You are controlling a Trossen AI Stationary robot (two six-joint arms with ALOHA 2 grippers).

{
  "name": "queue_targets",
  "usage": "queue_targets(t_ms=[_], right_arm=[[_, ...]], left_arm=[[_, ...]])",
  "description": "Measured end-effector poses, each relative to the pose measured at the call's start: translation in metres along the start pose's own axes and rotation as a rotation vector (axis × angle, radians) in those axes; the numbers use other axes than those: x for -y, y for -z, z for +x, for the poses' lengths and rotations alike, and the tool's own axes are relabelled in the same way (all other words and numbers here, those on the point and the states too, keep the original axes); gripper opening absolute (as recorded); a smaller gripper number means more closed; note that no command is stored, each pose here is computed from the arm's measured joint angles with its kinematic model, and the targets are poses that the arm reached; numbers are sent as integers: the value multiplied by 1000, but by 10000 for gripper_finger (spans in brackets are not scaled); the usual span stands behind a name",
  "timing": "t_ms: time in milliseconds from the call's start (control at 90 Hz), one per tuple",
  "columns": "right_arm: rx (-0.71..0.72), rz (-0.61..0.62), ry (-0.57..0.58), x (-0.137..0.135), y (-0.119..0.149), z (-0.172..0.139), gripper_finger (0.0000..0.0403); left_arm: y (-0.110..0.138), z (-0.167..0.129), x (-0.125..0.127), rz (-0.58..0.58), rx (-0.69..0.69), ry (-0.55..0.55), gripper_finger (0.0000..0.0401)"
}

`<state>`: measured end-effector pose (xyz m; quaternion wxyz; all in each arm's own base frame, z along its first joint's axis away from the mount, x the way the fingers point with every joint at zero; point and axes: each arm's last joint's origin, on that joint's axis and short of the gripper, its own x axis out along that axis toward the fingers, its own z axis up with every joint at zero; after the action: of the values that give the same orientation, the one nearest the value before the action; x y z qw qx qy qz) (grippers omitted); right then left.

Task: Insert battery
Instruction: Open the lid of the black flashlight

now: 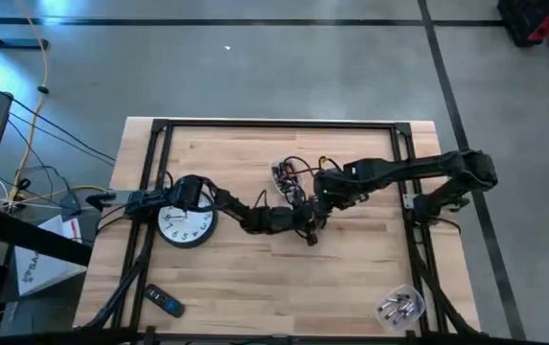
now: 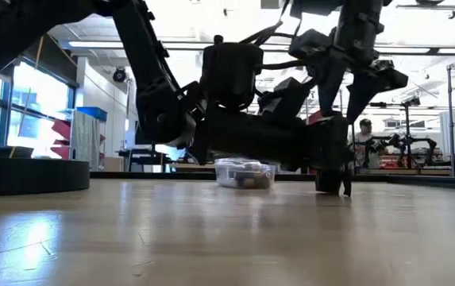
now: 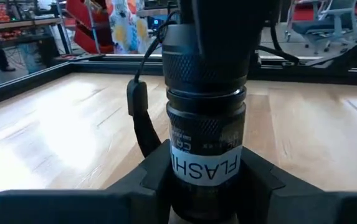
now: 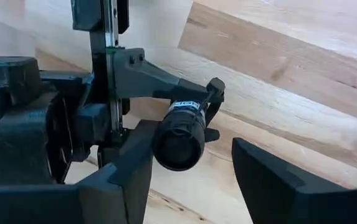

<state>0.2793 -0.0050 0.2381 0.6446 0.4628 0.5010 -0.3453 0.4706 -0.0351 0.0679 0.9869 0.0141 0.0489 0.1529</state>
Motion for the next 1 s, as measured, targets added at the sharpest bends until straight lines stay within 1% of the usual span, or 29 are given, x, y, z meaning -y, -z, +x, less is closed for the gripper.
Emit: queue_targets(t_ms=[167,344,489,622,744,867,1000], right_arm=[[-4,14,-22,-2,0,0,185],[-10,13,-9,-4,-1,6,185],[-12,-9,-1,-7,-3,15,185],[19,-40,-2,-8,-4,15,182],[23,-49,7,-7,-4,15,161],[-2,-54,4,-7,-3,15,128],[-10,-88,4,-7,-3,15,96]], left_arm=[[0,0,0,-14,0,-1,97],[0,0,0,-26,0,-3,97],[0,0,0,-26,0,-11,97],[0,0,0,-26,0,-11,97],[0,0,0,-26,0,-11,97],[0,0,0,-26,0,-9,97],[0,0,0,-26,1,-9,97]])
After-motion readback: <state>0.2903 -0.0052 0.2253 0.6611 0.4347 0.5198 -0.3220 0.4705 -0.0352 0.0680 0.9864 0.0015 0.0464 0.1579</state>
